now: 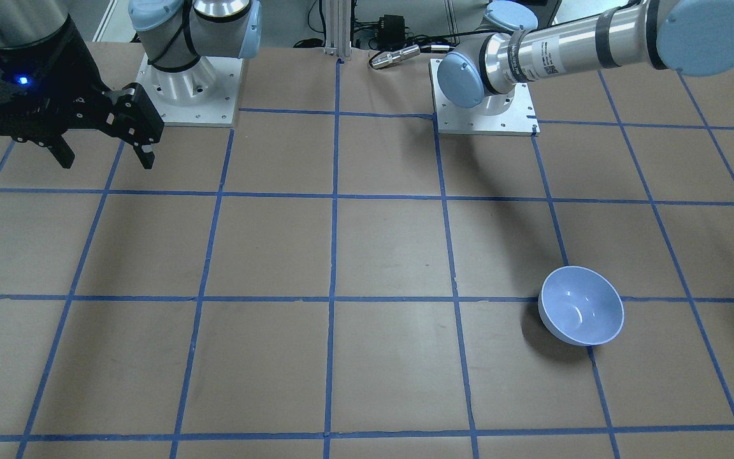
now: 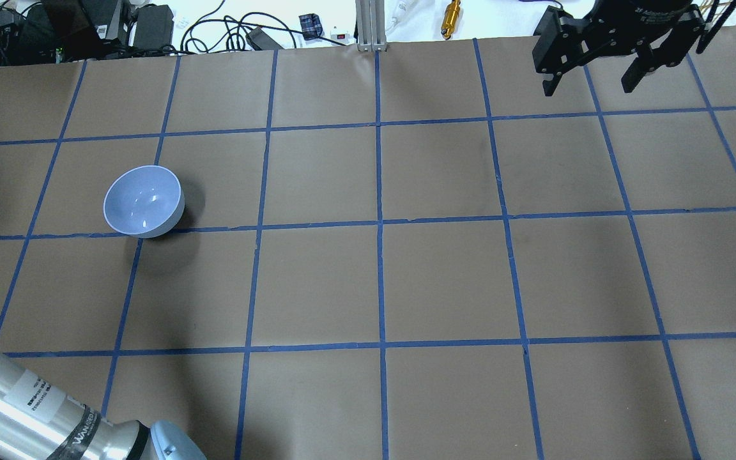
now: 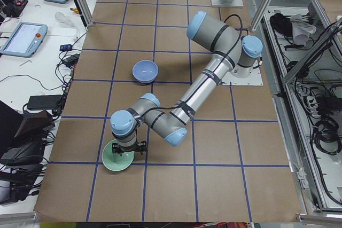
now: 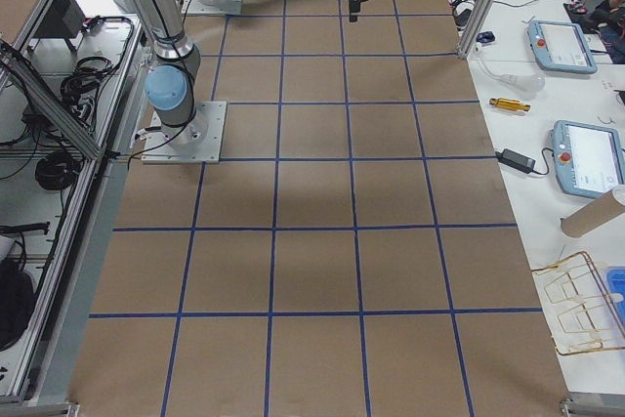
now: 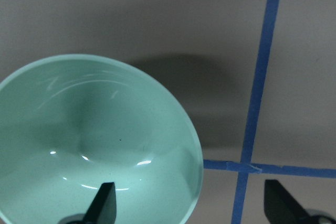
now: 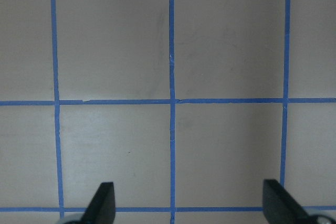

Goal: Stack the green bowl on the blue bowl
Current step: 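Grasp the mint-green bowl rim with the left gripper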

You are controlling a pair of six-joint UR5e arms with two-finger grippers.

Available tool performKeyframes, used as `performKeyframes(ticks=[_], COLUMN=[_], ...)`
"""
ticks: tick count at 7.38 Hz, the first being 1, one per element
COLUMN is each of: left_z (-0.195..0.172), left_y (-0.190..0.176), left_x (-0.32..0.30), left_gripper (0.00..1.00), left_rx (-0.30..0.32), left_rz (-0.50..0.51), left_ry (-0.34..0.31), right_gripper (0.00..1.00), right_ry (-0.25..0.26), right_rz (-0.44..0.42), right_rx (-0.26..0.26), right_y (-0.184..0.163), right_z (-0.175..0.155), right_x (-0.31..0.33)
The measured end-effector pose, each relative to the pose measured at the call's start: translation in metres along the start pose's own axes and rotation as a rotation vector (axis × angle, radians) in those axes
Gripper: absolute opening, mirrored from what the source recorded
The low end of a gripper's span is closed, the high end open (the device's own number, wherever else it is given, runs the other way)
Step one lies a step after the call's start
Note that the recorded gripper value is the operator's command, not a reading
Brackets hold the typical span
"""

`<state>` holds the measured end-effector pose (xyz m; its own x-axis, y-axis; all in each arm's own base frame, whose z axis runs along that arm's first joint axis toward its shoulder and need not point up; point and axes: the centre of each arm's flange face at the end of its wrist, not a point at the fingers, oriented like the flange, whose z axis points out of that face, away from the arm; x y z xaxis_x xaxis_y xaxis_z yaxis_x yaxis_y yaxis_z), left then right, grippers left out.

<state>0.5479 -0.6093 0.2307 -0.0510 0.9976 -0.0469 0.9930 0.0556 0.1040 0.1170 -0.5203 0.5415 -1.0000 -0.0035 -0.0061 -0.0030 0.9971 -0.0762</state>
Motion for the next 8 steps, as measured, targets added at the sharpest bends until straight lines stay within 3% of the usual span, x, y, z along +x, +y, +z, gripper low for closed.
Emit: performKeyframes(ticks=[1, 5, 8], left_z=[0.008, -0.003, -0.070], left_y=[0.003, 0.001, -0.041], left_x=[0.001, 0.007, 0.010], left_gripper=[0.00, 0.00, 0.00], left_rx=[0.008, 0.013, 0.016], left_rz=[0.019, 0.029, -0.027], left_ry=[0.001, 0.007, 0.006], right_gripper=[1.00, 1.00, 1.00], right_ry=[0.000, -0.002, -0.002], right_rz=[0.000, 0.000, 0.001], right_rx=[0.000, 0.000, 0.001], right_y=[0.000, 0.000, 0.000], right_z=[0.000, 0.000, -0.001], right_x=[0.000, 0.000, 0.000])
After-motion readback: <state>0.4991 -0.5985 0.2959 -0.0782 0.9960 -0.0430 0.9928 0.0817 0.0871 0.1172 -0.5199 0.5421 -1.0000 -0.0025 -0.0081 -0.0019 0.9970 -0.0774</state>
